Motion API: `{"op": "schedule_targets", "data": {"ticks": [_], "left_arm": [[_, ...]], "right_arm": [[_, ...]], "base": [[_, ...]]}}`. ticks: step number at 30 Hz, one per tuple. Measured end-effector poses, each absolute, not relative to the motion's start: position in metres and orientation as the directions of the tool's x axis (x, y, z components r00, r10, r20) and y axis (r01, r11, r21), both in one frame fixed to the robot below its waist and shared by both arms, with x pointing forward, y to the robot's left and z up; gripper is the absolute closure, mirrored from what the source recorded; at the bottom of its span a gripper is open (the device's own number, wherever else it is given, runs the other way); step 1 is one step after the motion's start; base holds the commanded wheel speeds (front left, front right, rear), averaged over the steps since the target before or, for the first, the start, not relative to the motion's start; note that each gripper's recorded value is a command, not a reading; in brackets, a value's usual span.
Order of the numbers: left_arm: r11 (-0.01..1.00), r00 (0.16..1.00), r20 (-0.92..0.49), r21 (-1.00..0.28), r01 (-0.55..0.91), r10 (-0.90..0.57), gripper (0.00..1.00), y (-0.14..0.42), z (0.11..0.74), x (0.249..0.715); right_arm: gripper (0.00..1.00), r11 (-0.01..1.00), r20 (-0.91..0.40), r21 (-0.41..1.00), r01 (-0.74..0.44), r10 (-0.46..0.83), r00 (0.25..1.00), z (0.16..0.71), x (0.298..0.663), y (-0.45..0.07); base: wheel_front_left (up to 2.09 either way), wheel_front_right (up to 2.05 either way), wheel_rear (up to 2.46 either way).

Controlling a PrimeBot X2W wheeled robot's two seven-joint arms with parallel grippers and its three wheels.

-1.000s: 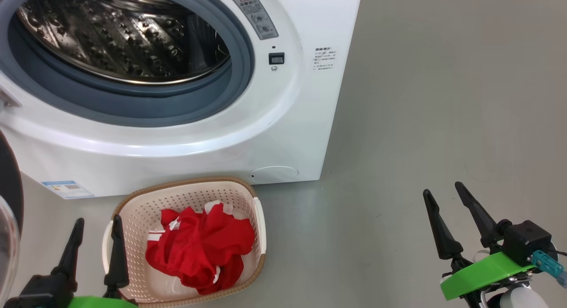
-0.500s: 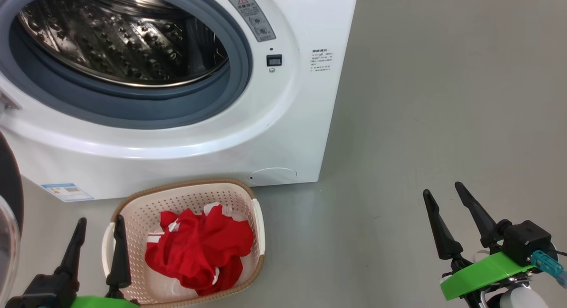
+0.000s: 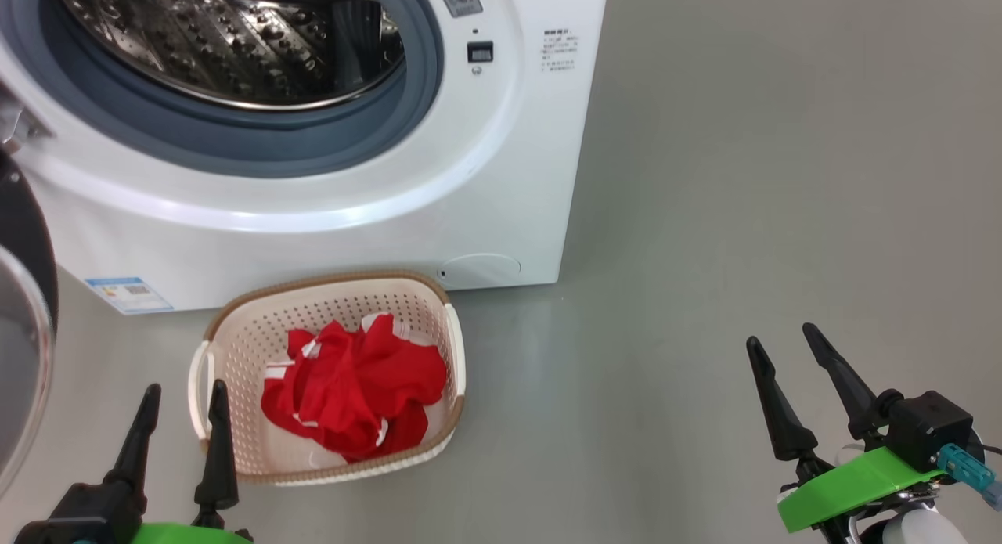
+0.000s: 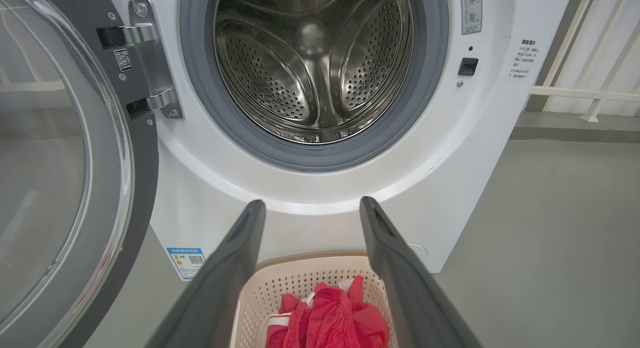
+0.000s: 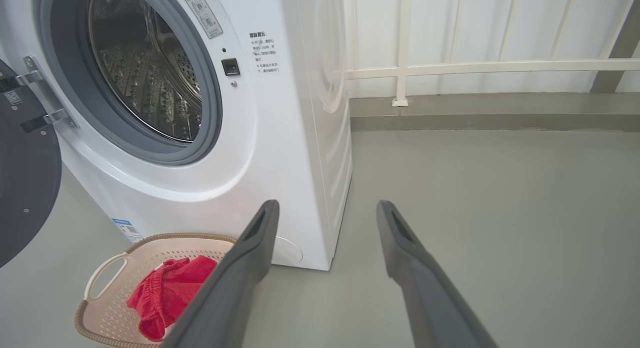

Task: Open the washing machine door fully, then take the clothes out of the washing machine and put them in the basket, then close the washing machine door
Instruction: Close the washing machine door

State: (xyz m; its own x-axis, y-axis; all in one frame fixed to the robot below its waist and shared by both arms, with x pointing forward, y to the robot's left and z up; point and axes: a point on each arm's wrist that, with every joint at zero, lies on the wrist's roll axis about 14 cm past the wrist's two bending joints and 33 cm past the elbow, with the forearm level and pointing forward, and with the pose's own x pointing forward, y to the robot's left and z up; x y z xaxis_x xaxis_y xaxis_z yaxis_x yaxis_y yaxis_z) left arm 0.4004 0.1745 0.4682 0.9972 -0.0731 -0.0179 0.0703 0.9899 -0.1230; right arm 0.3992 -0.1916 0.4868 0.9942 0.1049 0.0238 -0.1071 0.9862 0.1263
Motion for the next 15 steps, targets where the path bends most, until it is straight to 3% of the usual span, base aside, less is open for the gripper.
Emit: {"op": "schedule_targets", "data": {"ticks": [7, 15], "left_arm": [[0.989, 0.997, -0.025, -0.128, 0.067, -0.070, 0.00, 0.1755, 0.4664, 0.3951], [0.990, 0.997, -0.026, -0.129, 0.063, -0.067, 0.00, 0.1764, 0.4663, 0.3946]], "right_arm": [[0.00, 0.986, 0.012, 0.128, -0.107, 0.106, 0.994, 0.4835, 0.3942, -0.1910], [0.00, 0.985, 0.013, 0.129, -0.111, 0.110, 0.994, 0.4835, 0.3950, -0.1896]], "base": [[-0.97, 0.97, 0.00], [-0.11, 0.11, 0.00]]}}
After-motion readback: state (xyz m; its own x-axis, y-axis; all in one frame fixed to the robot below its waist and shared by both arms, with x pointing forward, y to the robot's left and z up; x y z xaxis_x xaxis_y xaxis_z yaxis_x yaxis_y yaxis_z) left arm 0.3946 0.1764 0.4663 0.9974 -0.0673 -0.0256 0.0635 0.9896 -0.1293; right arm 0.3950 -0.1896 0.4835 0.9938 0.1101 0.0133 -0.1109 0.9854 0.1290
